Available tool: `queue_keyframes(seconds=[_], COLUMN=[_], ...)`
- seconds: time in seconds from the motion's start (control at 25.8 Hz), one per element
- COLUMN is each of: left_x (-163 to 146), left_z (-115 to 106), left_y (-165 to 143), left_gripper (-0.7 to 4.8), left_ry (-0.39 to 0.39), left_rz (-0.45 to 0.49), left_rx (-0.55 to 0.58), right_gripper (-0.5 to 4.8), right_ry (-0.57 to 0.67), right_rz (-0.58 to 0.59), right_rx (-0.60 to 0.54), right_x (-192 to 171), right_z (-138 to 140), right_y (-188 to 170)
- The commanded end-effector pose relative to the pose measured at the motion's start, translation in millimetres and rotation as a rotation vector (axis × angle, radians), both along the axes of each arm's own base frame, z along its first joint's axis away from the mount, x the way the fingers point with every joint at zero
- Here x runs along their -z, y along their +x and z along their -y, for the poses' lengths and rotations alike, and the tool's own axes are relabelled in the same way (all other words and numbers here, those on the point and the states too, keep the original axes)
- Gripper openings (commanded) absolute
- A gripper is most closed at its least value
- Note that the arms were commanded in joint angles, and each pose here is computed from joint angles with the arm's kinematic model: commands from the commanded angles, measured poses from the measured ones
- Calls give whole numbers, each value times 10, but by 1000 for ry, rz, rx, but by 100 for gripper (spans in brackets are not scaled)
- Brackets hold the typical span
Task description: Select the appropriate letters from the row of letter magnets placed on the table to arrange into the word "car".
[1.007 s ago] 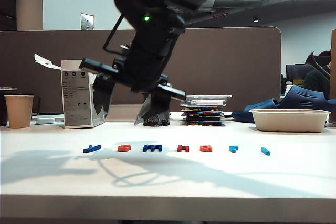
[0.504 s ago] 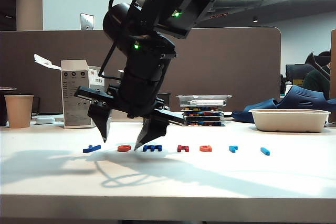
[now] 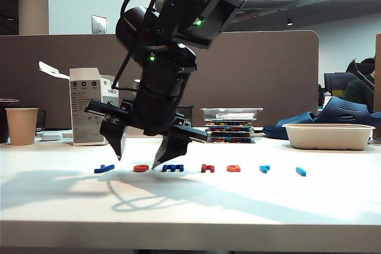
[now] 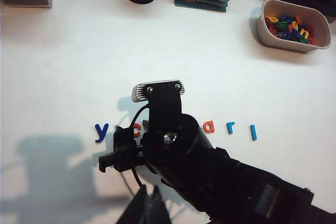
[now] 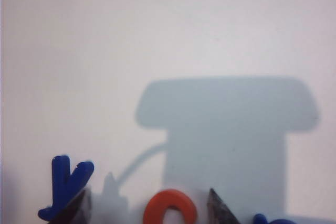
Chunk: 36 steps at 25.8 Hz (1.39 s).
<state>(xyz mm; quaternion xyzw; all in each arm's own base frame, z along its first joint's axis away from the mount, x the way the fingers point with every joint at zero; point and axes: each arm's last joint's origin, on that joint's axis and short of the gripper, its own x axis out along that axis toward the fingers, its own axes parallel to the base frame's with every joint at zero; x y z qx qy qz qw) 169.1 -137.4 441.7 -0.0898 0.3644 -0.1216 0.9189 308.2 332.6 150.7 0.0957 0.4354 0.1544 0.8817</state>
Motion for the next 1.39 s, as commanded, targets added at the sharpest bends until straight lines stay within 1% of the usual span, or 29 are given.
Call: queue_keyframes(seconds=[0.04, 0.27, 0.46, 0.81, 1.05, 1.39], left_x=[-18, -19, -18, -18, -18, -18], left_z=[-6, -6, -6, -5, -5, -5], left_y=[-5, -6, -5, -5, -5, -5], left_gripper=[-6, -6, -6, -6, -6, -6], left_ry=[-5, -5, -5, -6, -5, -5], left_rz=[10, 10, 10, 10, 10, 10], left_rx=[-2, -2, -2, -2, -1, -2], right_gripper=[284, 284, 283, 274, 263, 262], right_ry=[-33, -66, -101, -121, -136, -182], right_rz=[-43, -66, -79, -110, -135, -184], right_rx=[-13, -9, -27, -42, -48, -51], right_x=[72, 95, 116, 269, 303, 334], right_z=[4, 28, 45, 30, 41, 77], right_y=[-43, -62, -77, -77, -91, -135])
